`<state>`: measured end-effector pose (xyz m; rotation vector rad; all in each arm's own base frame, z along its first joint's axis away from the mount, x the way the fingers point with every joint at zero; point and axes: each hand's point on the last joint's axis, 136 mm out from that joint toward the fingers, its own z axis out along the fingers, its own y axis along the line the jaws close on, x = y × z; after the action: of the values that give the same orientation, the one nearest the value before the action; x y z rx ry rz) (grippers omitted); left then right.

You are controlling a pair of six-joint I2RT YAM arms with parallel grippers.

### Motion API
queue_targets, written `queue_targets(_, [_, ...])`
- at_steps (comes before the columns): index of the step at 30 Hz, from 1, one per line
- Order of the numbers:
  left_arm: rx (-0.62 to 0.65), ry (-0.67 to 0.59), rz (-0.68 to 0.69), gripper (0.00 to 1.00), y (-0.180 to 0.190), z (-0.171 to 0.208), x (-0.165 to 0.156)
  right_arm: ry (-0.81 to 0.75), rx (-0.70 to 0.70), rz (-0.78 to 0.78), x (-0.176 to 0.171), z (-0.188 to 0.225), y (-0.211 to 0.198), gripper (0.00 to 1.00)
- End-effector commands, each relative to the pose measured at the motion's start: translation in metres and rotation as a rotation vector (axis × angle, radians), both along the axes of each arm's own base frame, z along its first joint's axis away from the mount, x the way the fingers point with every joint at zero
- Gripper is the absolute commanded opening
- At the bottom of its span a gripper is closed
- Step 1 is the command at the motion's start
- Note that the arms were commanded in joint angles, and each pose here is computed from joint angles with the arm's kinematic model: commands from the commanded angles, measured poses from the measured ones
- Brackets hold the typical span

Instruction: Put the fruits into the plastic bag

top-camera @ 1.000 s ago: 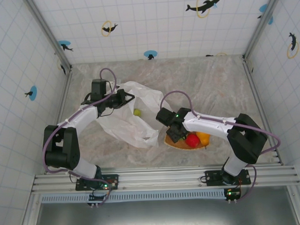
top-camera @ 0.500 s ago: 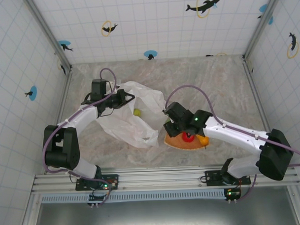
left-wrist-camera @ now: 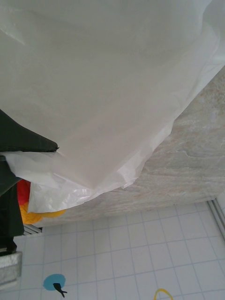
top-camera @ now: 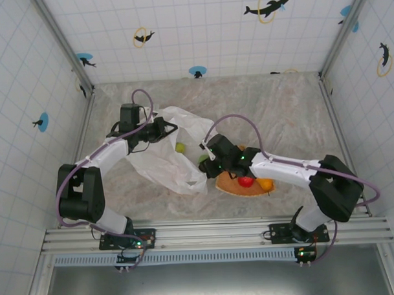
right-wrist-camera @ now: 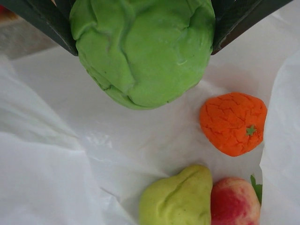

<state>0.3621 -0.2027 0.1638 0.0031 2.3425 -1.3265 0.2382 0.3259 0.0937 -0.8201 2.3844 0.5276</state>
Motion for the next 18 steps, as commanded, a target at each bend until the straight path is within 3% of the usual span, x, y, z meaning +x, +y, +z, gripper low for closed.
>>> queue_targets(1, [-0.021,-0.007,-0.015,0.0,-0.001,0.004,-0.002,-0.054,0.135,0.028,0.015,0.019,0.032,0.56])
queue_targets(10, [-0.028,-0.007,-0.022,0.0,-0.002,0.005,-0.002,-0.237,0.229,-0.095,0.064,0.037,0.051,0.57])
queue_targets(18, [-0.033,-0.007,-0.022,0.0,-0.002,0.006,-0.002,-0.287,0.383,-0.192,0.09,0.045,0.068,0.57])
